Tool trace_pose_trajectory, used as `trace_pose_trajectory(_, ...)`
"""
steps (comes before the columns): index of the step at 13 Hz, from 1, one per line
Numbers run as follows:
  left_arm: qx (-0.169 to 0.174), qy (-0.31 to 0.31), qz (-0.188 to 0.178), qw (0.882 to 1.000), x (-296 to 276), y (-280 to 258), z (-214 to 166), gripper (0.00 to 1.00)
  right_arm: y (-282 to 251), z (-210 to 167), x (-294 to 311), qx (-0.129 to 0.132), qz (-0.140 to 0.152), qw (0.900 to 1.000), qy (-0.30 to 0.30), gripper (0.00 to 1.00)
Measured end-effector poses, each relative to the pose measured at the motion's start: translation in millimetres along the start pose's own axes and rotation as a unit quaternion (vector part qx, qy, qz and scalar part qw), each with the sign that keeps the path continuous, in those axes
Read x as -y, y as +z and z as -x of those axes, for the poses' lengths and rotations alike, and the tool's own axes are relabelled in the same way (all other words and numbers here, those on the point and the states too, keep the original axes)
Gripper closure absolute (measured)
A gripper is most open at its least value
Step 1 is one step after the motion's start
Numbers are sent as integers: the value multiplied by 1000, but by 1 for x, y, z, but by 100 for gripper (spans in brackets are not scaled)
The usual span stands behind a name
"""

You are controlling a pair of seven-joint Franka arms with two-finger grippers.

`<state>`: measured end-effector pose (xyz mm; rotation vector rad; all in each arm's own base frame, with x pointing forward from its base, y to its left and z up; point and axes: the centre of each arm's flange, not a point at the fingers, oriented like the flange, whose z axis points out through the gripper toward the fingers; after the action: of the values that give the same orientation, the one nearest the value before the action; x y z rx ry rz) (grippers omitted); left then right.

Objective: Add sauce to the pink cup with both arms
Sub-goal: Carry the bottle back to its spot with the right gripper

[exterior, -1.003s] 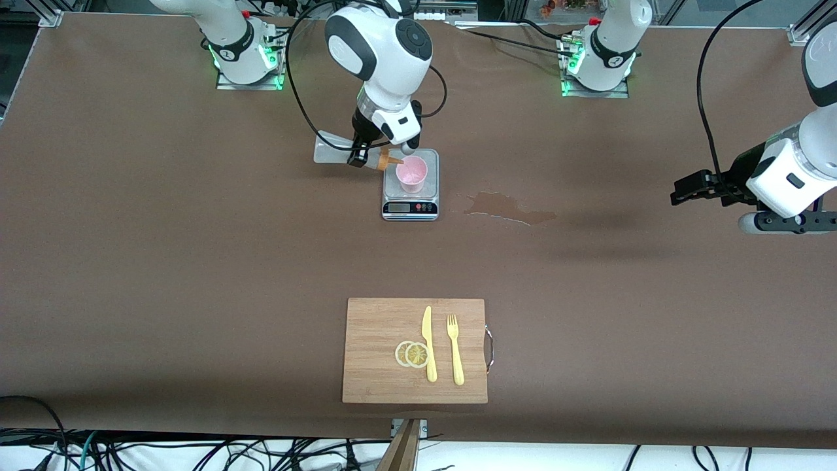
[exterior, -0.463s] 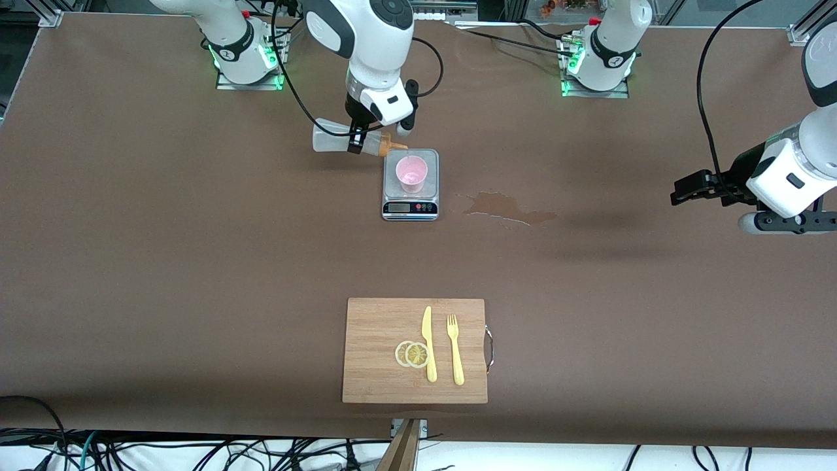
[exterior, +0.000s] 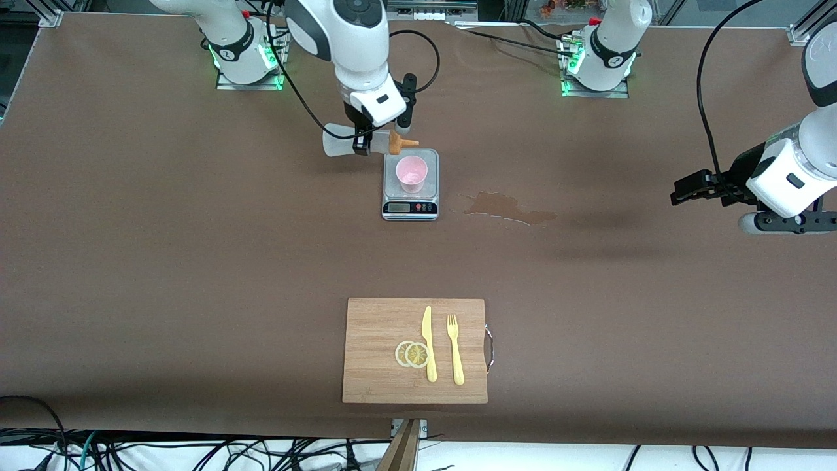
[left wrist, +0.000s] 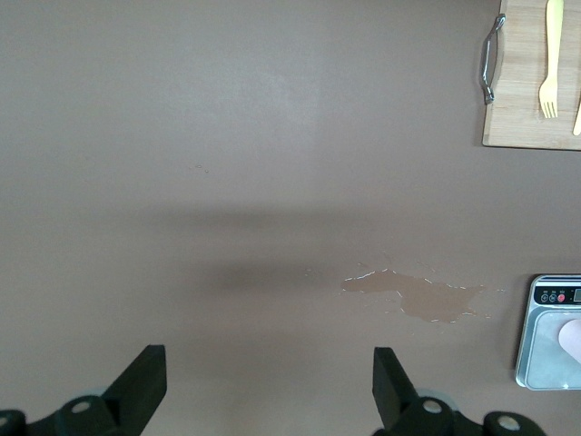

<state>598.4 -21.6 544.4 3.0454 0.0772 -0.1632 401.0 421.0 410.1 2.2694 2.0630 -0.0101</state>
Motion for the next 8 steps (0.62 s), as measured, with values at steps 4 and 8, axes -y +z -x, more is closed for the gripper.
trace_pose_trajectory(4, 0, 0, 0, 1000, 0, 0, 0, 0, -21, 53, -53, -73, -40, 996, -15, 67)
trace_pose_trajectory(8, 0, 0, 0, 1000, 0, 0, 0, 0, -25, 116, -105, -159, -67, 984, -37, 67)
